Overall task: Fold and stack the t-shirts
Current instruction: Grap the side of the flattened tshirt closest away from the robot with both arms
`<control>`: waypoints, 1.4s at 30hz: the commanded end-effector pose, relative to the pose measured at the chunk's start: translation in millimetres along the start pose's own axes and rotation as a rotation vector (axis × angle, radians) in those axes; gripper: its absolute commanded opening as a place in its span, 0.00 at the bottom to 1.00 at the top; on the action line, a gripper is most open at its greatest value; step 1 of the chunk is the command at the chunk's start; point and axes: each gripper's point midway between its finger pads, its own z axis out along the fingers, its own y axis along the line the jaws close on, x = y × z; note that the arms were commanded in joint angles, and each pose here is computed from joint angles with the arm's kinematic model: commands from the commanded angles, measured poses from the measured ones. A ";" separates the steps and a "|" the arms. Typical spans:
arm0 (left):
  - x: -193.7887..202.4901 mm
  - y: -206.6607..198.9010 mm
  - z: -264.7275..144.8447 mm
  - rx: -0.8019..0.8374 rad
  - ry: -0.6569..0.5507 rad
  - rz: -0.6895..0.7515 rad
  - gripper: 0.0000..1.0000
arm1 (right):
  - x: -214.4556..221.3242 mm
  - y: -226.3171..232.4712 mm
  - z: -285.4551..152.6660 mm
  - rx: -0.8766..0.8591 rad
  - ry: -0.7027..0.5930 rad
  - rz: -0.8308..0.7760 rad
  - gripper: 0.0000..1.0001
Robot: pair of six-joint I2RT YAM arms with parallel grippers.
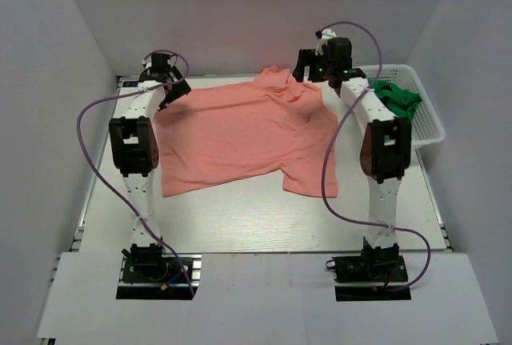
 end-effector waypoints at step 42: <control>256.2 189.9 -169.7 -0.361 0.272 -0.398 0.53 | 319.0 18.5 -263.4 0.357 0.543 0.525 0.62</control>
